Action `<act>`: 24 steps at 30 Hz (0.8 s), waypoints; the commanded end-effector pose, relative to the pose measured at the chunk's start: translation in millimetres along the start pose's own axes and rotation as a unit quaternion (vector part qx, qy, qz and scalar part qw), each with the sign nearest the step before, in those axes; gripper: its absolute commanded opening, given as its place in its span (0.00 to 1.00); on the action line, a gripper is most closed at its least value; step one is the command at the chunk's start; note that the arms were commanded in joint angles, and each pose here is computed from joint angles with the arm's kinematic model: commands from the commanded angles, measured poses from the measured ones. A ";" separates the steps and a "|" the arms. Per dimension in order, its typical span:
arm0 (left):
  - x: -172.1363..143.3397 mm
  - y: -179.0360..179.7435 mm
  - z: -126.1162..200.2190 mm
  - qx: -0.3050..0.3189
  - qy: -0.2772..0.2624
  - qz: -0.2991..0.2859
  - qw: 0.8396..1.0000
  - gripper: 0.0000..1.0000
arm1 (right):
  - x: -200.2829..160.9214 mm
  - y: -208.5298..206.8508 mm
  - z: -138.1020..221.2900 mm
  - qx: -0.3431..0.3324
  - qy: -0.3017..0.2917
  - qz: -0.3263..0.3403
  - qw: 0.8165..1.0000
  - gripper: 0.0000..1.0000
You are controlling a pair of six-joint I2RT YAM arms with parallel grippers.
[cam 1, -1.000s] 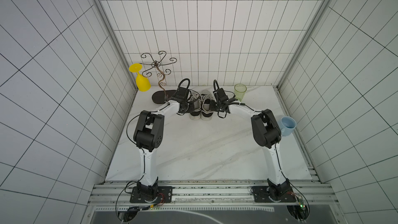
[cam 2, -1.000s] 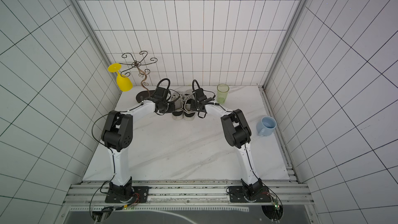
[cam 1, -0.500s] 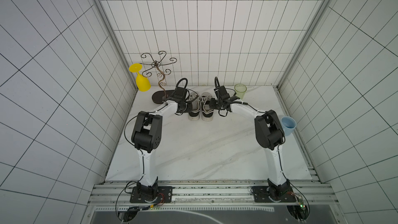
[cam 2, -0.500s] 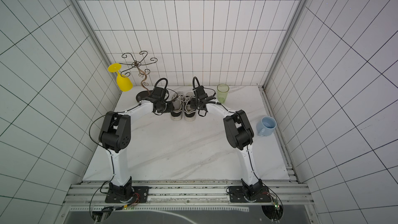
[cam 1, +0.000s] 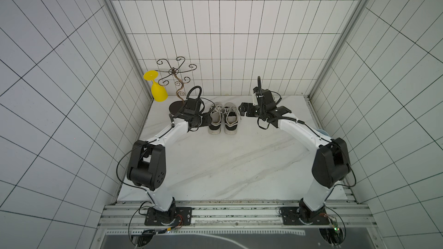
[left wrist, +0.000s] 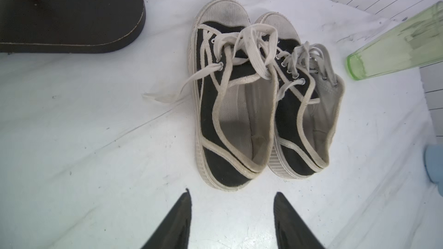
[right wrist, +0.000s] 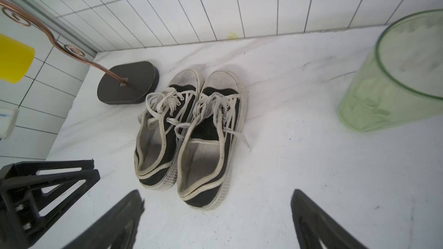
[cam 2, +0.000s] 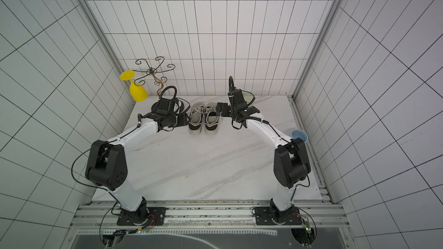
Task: Insert the insole into the shoe
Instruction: Reset both arms
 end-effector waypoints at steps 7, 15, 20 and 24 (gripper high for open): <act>7.8 45.4 89.8 0.155 -0.238 -0.064 0.957 0.98 | -34.0 -116.6 84.7 -0.138 -0.123 0.008 0.983 0.99; -43.7 147.9 102.4 0.287 -0.281 -0.056 0.914 0.97 | -43.6 -171.6 140.8 -0.250 -0.260 0.052 0.931 0.99; -46.3 153.0 77.1 0.251 -0.322 -0.054 0.911 0.98 | -58.6 -202.9 138.9 -0.275 -0.282 0.043 0.918 0.99; -47.2 148.4 66.5 0.224 -0.360 -0.076 0.903 0.98 | -74.4 -231.5 126.9 -0.290 -0.294 0.027 0.910 0.99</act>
Point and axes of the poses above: each gripper's point midway between its finger pads, its own z axis back along the fingers, its own y axis along the line the jaws close on, x = y × z, the point moved 3 cm from there along z, back along the fingers, and after that the axes turned 7 degrees about -z, right-handed, at the moved point
